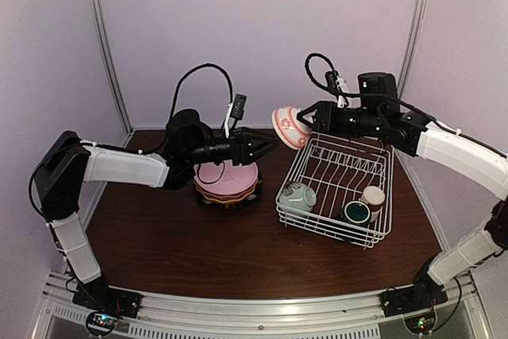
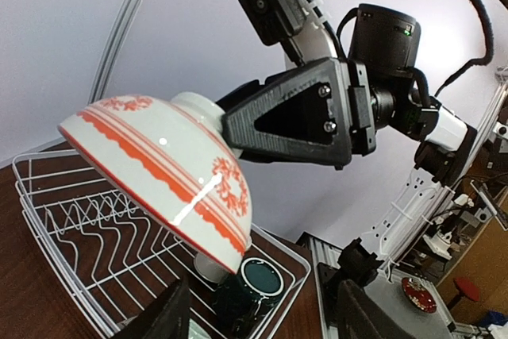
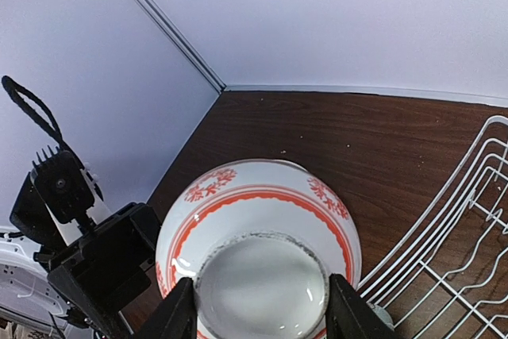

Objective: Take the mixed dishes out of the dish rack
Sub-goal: Pass from the right arm to the left

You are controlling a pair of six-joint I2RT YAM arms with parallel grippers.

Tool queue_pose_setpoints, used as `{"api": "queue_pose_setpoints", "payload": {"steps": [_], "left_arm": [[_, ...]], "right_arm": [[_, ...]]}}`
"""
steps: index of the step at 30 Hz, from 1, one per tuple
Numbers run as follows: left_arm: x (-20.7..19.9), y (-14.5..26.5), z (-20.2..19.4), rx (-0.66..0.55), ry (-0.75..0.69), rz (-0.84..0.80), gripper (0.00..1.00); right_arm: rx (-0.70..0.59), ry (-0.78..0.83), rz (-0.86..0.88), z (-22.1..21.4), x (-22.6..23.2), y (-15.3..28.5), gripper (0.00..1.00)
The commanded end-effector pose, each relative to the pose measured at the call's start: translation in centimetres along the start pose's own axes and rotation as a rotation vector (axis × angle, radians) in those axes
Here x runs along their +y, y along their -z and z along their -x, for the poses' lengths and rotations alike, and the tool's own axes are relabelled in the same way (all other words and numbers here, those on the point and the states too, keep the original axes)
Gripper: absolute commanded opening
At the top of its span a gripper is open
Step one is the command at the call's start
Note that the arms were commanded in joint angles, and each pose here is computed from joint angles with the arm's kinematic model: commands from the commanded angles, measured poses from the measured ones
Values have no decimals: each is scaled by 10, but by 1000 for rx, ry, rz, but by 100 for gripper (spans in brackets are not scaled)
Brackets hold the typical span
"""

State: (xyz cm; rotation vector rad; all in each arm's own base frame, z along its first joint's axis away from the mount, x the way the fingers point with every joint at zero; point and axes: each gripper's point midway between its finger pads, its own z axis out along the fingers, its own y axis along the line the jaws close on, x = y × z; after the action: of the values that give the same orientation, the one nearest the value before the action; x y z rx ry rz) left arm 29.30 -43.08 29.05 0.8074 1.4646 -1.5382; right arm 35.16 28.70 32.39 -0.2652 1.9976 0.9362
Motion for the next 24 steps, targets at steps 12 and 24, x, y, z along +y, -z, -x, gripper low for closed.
{"api": "queue_pose_setpoints", "payload": {"steps": [12,24], "left_arm": [[-32,-4,33,-151,-10,-152,24],[-45,6,44,-207,-2,-193,0]], "right_arm": [[-98,-70,233,11,46,9,37],[-125,-134,297,10,46,13,69]]}}
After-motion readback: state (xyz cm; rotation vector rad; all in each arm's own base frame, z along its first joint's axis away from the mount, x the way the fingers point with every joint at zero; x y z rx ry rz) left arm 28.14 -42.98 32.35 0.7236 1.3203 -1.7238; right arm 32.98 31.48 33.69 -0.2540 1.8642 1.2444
